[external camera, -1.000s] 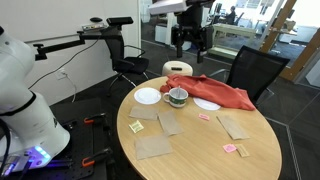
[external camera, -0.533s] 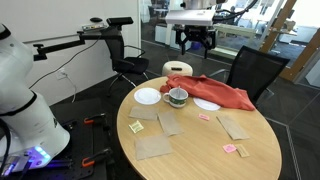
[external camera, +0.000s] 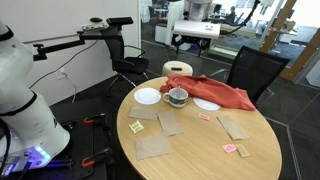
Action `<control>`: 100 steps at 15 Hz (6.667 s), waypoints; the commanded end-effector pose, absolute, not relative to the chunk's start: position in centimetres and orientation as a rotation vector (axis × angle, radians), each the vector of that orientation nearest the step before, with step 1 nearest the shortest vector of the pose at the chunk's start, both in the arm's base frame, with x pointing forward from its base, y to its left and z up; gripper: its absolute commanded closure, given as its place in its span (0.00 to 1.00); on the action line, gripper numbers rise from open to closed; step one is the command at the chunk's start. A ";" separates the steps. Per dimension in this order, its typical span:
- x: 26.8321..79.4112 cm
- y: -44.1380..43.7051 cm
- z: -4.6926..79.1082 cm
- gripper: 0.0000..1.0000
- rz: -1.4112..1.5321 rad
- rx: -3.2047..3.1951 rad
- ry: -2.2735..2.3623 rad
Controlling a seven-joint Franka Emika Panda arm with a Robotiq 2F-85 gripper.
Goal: Remove the pen from the white mug
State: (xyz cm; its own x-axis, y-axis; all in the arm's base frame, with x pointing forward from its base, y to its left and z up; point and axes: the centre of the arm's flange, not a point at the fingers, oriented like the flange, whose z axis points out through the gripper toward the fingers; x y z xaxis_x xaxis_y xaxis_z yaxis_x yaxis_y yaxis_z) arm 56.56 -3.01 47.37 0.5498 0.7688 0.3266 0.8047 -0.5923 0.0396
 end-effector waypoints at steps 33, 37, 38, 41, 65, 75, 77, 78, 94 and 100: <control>60.3 7.5 31.5 0.00 -0.211 -2.677 -1.564; 60.6 8.1 30.0 0.00 -0.234 -2.700 -1.566; 60.9 8.3 29.6 0.00 -0.243 -2.719 -1.565; 61.6 9.0 28.2 0.00 -0.243 -2.741 -1.558; 65.5 9.0 20.7 0.44 -0.177 -2.739 -1.488; 67.0 9.7 19.3 0.47 -0.223 -2.721 -1.465; 67.4 9.9 19.0 0.45 -0.234 -2.715 -1.466; 67.6 10.1 18.9 0.48 -0.236 -2.710 -1.467; 64.6 7.0 23.9 0.97 -0.438 -2.768 -1.407; 61.7 5.3 30.9 0.97 -0.658 -2.760 -1.385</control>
State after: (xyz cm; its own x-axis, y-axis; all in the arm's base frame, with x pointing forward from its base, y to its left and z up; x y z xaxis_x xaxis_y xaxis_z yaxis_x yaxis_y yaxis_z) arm 65.29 6.62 26.94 0.5443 0.7787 0.3118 0.7746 -0.6093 0.1695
